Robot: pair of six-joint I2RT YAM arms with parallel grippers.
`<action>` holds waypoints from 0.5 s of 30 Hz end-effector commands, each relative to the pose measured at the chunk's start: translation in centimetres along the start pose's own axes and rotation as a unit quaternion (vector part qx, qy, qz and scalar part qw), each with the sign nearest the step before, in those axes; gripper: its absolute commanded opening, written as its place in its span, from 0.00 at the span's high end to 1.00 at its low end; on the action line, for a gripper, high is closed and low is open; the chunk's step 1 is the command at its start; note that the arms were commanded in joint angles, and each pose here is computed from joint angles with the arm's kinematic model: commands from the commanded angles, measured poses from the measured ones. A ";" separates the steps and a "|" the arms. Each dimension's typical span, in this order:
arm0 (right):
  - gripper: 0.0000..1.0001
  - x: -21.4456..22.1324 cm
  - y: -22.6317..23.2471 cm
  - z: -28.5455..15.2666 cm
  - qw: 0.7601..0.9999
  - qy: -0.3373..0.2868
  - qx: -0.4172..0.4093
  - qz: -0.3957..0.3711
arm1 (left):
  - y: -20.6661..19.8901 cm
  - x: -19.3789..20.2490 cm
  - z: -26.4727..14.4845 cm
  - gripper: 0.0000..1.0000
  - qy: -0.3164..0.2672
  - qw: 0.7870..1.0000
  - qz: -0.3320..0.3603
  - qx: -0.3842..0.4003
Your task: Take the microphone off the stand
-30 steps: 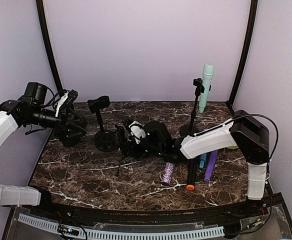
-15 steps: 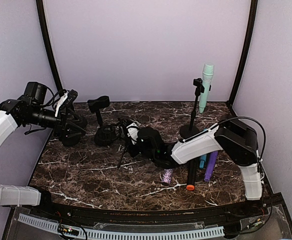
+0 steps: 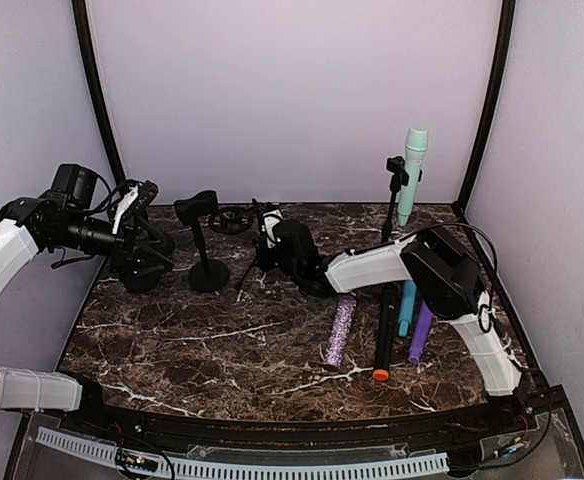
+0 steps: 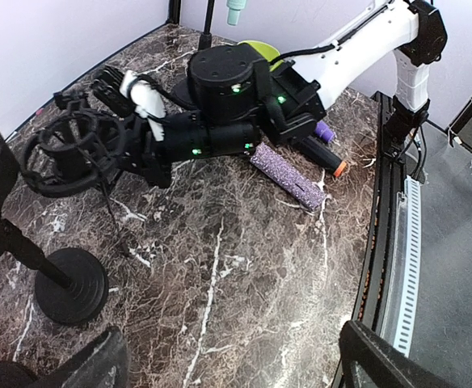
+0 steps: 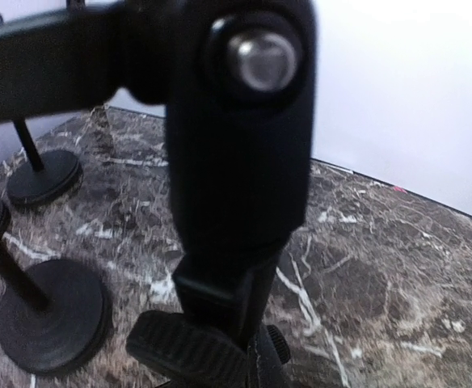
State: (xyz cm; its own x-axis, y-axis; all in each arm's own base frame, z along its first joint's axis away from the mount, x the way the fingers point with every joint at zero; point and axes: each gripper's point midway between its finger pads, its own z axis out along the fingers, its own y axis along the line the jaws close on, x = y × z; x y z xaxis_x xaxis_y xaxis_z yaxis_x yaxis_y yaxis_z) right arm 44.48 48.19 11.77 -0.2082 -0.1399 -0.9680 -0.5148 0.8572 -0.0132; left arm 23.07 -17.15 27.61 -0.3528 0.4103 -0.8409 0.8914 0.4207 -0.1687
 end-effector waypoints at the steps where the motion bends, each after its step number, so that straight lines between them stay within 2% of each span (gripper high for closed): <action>1: 1.00 -0.8 -0.1 3.9 0.997 0.024 -0.018 0.076 | 0.4 -0.3 -0.2 0.08 -0.002 1.000 0.010 -0.006; 4: 0.94 -0.5 0.8 5.2 0.993 0.027 -0.036 0.106 | 0.6 -0.3 0.0 0.08 -0.002 1.000 0.002 -0.002; 6: 0.81 -0.5 1.2 5.5 0.992 0.021 -0.048 0.119 | 0.7 -0.3 0.0 0.08 -0.002 1.000 0.002 -0.001; 12: 0.56 0.0 1.2 4.8 0.990 0.012 -0.054 0.128 | 0.7 -0.4 -0.2 0.08 0.001 1.000 0.007 -0.003; 15: 0.37 0.3 1.1 4.0 0.993 0.013 -0.045 0.106 | 0.6 -0.3 -0.2 0.08 0.000 1.000 0.005 -0.003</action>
State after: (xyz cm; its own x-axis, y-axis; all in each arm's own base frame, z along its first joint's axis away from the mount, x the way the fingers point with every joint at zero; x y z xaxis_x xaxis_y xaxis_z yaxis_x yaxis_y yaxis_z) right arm 48.36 51.10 10.72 -0.3488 0.0453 -0.9361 -0.5137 0.8262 0.2314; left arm 23.83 -16.96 26.77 -0.3731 0.4185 -0.8280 0.8853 0.4274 -0.1830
